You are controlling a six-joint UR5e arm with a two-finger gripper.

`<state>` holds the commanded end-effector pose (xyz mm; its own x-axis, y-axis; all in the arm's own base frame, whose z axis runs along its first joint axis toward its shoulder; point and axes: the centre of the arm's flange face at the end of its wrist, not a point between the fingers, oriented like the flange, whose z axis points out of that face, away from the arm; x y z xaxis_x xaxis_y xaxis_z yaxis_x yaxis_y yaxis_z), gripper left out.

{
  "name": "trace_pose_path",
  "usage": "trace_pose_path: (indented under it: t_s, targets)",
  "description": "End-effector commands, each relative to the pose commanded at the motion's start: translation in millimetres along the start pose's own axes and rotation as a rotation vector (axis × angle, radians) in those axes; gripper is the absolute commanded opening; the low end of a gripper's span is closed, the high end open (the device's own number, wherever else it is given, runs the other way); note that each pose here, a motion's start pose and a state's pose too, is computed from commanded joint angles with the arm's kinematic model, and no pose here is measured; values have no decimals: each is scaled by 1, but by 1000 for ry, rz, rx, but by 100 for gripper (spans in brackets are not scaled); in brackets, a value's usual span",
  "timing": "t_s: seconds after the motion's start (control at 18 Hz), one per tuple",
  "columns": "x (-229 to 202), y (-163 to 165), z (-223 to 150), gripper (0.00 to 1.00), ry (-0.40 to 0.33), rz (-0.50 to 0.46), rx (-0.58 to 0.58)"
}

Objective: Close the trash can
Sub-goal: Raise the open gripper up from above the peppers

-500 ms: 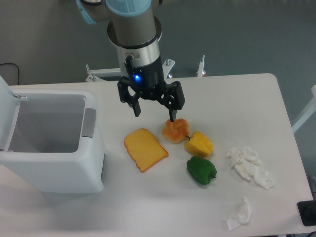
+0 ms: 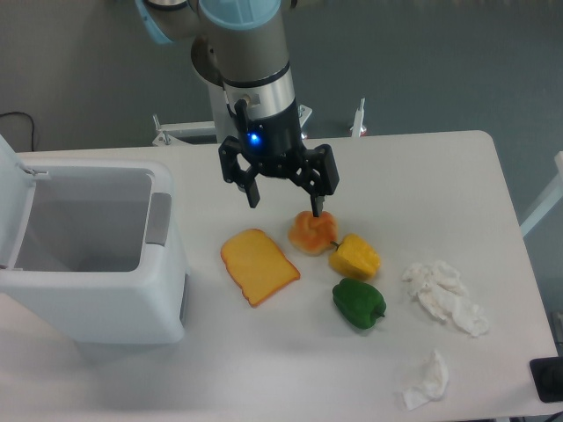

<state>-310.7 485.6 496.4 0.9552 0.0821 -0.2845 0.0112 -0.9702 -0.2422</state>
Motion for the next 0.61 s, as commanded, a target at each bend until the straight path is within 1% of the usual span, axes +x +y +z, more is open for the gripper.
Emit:
trace_pose_path:
  t_s: [0.22,0.33,0.39,0.5,0.61]
  targets:
    - [-1,0,-10,100,-12,-15,13]
    - [-2,-2,-26,100,-28,-25,36]
    - [-1,-2,-38,100,-38,-55,54]
    - [-3,-6,-60,100,-54,-148,93]
    - [-6,-14,-76,100,-65,-200,127]
